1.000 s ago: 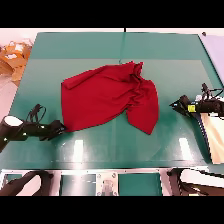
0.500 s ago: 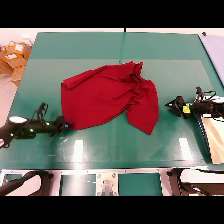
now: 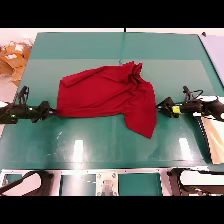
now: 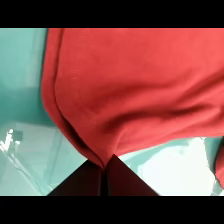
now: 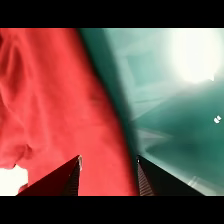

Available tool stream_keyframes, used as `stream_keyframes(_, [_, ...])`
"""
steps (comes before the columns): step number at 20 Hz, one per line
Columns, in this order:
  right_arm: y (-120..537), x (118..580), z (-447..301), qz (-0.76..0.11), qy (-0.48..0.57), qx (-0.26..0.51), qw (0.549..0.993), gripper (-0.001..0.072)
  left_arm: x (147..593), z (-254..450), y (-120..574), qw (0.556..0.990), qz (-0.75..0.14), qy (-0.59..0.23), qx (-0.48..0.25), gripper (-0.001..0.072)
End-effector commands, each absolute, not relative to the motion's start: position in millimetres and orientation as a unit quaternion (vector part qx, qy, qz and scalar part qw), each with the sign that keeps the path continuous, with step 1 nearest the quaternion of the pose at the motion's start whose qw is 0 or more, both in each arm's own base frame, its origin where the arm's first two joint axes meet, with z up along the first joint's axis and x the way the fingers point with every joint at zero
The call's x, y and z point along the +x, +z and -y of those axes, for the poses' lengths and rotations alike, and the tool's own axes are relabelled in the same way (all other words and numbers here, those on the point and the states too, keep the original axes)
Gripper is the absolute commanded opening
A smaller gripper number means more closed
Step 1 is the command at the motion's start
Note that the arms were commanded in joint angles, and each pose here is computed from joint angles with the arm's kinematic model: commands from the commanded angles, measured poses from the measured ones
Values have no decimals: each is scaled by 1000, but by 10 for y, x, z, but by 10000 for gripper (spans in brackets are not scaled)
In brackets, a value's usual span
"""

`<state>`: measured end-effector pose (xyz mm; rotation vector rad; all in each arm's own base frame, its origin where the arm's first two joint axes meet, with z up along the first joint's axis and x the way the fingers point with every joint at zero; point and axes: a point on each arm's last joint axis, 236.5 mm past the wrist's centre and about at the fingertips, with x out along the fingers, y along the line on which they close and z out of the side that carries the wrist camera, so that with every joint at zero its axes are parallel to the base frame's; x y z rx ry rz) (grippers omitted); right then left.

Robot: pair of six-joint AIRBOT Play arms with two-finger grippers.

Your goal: Fold the shirts.

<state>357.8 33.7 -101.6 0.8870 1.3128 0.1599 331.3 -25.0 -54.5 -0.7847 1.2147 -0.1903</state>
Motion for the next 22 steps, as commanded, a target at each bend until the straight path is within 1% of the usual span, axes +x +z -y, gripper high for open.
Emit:
stream_keyframes(1, [-1056, 3703, -522, -579, 74, 381, 717, 431, 3339, 158, -587, 750, -557, -78, -347, 20])
stream_keyframes(4, [-1092, 3837, -521, -569, 67, 388, 722, 417, 3344, 117, -612, 755, -557, -72, -339, 20])
stream_keyframes(5, [-1107, 3870, -518, -569, 68, 390, 721, 387, 3343, 104, -621, 756, -557, -70, -336, 20])
stream_keyframes(6, [-1119, 3898, -513, -569, 69, 389, 721, 342, 3342, 98, -625, 757, -558, -70, -334, 20])
stream_keyframes(7, [-1098, 3921, -533, -569, 76, 391, 719, 190, 3344, 100, -622, 757, -557, -70, -335, 20])
stream_keyframes(8, [-1030, 3942, -577, -567, 92, 390, 720, 20, 3355, 111, -602, 756, -556, -72, -337, 20])
stream_keyframes(10, [-756, 4019, -673, -562, 136, 383, 721, 21, 3446, 128, -397, 762, -551, -94, -328, 19])
stream_keyframes(12, [-196, 4196, -725, -533, 182, 365, 741, 20, 3595, 200, 67, 774, -532, -145, -312, 19])
stream_keyframes(14, [690, 4389, -724, -466, 222, 323, 793, 20, 3766, 259, 813, 807, -482, -192, -282, 19])
stream_keyframes(16, [1841, 4430, -717, -362, 248, 267, 858, 20, 3876, 262, 1766, 865, -395, -213, -223, 18])
stream_keyframes(18, [3019, 4216, -737, -238, 261, 202, 913, 20, 3786, 315, 2853, 922, -283, -221, -148, 19])
stream_keyframes(19, [3631, 4004, -742, -166, 259, 172, 936, 20, 3637, 374, 3421, 944, -221, -221, -105, 19])
stream_keyframes(20, [4177, 3746, -732, -96, 250, 143, 953, 20, 3451, 447, 3913, 959, -164, -220, -67, 19])
stream_keyframes(22, [5022, 3138, -741, 23, 232, 100, 967, 20, 2960, 636, 4799, 976, -51, -212, 5, 20])
